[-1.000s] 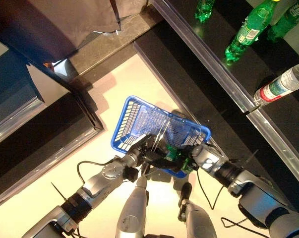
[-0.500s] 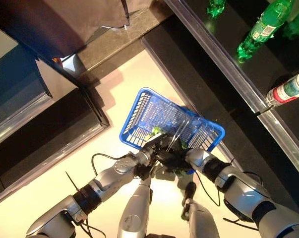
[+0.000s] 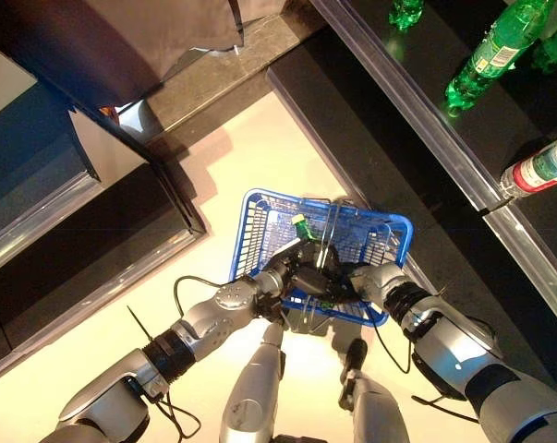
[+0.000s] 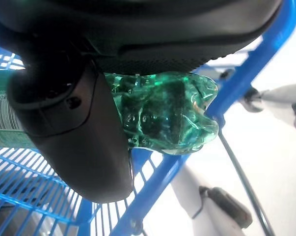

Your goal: Pick up the drink and place into the basket.

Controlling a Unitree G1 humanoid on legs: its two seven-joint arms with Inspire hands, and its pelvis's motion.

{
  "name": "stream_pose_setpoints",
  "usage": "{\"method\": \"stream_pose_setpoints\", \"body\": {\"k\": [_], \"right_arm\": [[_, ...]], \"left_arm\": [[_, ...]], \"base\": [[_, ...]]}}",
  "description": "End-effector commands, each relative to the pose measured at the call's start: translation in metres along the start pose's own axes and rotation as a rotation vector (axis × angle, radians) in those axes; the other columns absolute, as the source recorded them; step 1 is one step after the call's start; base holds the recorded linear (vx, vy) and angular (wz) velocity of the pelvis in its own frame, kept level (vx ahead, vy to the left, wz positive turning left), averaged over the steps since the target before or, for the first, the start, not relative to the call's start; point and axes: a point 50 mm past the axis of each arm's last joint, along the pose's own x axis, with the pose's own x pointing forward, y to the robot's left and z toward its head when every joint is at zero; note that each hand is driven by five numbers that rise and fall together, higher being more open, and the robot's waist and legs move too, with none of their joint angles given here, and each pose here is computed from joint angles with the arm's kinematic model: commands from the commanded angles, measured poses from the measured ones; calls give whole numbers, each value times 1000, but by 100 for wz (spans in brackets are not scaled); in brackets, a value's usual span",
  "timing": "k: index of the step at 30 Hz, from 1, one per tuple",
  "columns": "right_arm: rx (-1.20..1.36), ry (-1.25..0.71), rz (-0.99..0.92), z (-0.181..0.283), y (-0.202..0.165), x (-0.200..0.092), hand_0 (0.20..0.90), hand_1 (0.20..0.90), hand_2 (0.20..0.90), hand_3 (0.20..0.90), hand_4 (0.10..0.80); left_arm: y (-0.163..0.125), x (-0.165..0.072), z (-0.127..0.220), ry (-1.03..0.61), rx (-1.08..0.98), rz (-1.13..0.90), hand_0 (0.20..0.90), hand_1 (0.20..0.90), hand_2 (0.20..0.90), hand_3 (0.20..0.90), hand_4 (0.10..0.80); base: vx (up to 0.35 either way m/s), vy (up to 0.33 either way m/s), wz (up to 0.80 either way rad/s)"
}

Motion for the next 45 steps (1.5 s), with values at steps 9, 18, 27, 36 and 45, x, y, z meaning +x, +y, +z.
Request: {"method": "stream_pose_setpoints", "body": {"k": [9,18,27,36,45], "right_arm": [[-386,-327,-208,106,-29,-57,300,300,300,200,100],[-889,-221,-539,112,-35,-53,300,300,300,200,100],[-1044,-197,-628,115,-21,-51,300,300,300,200,100],[-1081,-178,-661,105,-12,-43,300,300,300,200,100],[-1050,-101,-665,84,-27,-33,900,900,900,900,800]], "left_arm": [[-82,1,87,-432,55,-490,300,300,300,200,100],[-105,8,96,-465,20,-607,300,300,300,200,100],[-128,15,94,-456,-13,-707,300,300,300,200,100],[-139,23,98,-470,-16,-711,300,300,300,200,100],[-138,27,99,-487,-12,-690,300,300,300,200,100]], "base": [[0,0,0],[-1,7,0],[1,0,0],[1,0,0],[0,0,0]]}}
